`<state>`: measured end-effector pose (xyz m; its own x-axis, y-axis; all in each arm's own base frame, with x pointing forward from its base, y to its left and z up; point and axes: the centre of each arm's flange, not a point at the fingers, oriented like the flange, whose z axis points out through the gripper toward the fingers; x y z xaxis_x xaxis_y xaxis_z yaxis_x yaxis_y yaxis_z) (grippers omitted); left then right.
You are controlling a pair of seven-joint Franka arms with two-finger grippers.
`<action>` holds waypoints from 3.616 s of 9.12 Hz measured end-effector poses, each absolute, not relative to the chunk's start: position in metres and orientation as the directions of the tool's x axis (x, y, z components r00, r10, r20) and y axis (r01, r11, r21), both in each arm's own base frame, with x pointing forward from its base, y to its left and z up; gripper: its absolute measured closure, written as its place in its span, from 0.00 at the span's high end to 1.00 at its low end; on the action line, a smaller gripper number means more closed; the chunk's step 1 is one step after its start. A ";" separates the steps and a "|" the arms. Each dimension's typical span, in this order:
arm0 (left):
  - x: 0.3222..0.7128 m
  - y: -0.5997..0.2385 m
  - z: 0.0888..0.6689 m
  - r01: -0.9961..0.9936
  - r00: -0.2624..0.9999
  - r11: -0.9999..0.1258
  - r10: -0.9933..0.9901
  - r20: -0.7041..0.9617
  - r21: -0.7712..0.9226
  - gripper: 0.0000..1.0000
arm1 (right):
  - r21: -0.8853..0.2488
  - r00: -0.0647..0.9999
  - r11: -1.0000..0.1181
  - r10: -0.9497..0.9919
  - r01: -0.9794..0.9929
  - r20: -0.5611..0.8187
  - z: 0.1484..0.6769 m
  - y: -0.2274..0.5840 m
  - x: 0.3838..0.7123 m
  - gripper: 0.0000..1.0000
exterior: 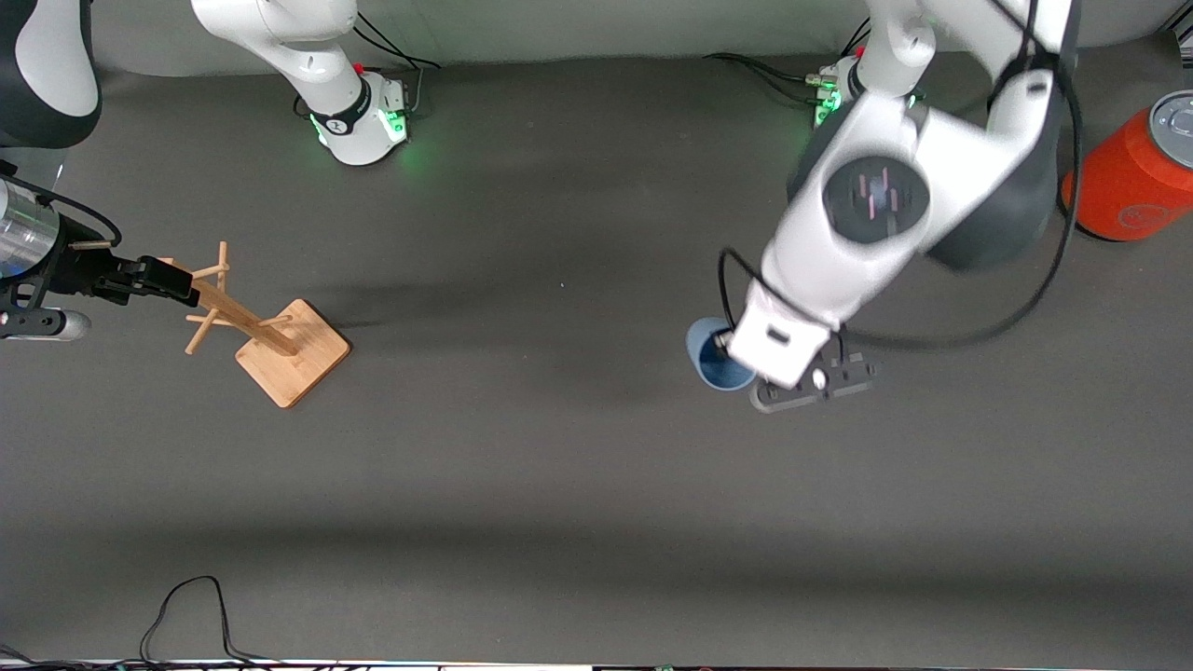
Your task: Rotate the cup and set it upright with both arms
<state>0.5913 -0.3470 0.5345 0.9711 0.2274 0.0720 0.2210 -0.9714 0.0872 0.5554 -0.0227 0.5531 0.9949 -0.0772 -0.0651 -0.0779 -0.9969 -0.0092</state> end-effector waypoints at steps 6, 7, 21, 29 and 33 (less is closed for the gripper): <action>0.509 -0.399 0.335 0.266 0.930 -0.959 0.282 0.235 0.099 0.07 | -0.009 0.994 -0.997 -0.078 -0.079 -0.073 0.553 -0.023 0.554 1.00; 0.501 -0.411 0.305 0.273 0.921 -0.959 0.285 0.265 0.083 0.07 | -0.009 0.994 -0.997 -0.078 -0.079 -0.074 0.552 -0.023 0.554 1.00; 0.583 -0.370 0.452 0.268 0.942 -0.962 0.248 0.224 -0.059 1.00 | -0.010 0.995 -0.998 -0.069 -0.070 -0.075 0.552 -0.023 0.554 1.00; 0.617 -0.043 0.577 -0.080 0.996 -0.985 -0.083 0.013 -0.156 1.00 | -0.010 0.999 -1.000 0.004 0.003 -0.044 0.554 0.012 0.569 1.00; 0.583 -0.016 0.584 -0.033 0.999 -0.993 -0.032 -0.008 -0.112 1.00 | -0.010 0.999 -1.000 0.002 0.002 -0.051 0.550 0.011 0.571 1.00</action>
